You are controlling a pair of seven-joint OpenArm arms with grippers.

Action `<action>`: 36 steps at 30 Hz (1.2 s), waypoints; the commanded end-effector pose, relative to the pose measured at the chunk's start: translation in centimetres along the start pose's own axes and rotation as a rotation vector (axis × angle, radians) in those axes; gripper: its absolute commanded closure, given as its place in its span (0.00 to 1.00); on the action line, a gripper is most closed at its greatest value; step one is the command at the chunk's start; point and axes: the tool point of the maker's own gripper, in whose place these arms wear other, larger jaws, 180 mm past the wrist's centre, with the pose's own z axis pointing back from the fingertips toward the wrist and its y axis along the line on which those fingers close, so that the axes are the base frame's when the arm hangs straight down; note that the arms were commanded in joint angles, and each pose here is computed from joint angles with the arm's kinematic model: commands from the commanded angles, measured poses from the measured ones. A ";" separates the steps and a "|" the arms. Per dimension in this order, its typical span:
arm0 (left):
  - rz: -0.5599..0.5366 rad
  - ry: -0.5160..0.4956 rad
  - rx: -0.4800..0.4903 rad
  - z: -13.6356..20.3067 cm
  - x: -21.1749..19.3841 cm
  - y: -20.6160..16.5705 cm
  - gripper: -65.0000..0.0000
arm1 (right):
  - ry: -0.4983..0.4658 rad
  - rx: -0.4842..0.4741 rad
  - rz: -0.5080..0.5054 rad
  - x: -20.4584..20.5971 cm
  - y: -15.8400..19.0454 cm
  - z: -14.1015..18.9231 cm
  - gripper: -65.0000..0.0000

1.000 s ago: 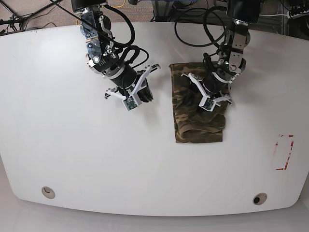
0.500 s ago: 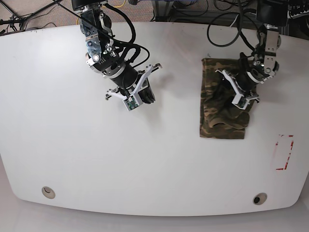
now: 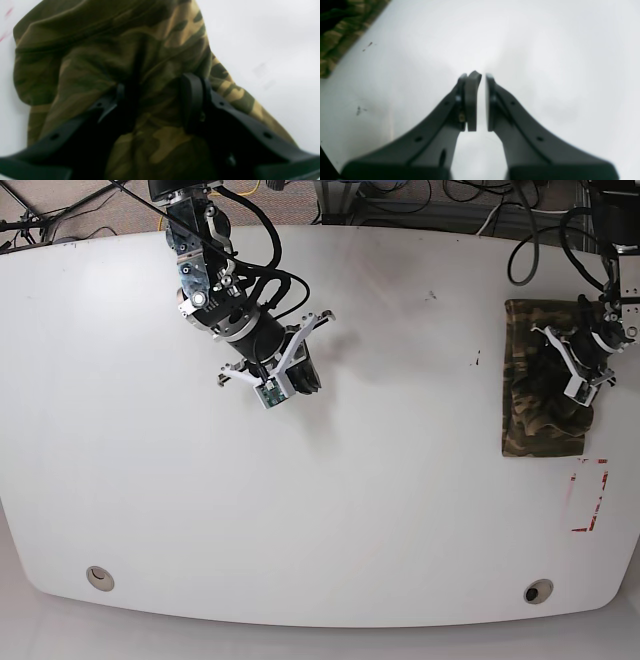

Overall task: Fold the T-shirt properly
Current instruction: 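Drag the folded shirt with the left gripper to the table edge, then open the left gripper and lift it off the shirt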

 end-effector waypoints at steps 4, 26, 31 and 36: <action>-0.109 0.341 0.059 2.9 -6.8 3.1 0.60 | -0.059 0.009 0.008 1.7 0.2 0.2 0.92; -0.142 0.368 0.240 7.9 -3.6 12.8 0.60 | -0.038 0.010 0.012 0.9 0.1 0.4 0.92; -0.147 0.337 0.261 8.3 -1.8 14.1 0.60 | -0.032 0.009 0.023 0.7 0.0 0.5 0.92; -0.144 0.291 0.290 8.4 0.0 15.1 0.60 | -0.033 0.009 0.024 0.8 -0.1 0.5 0.92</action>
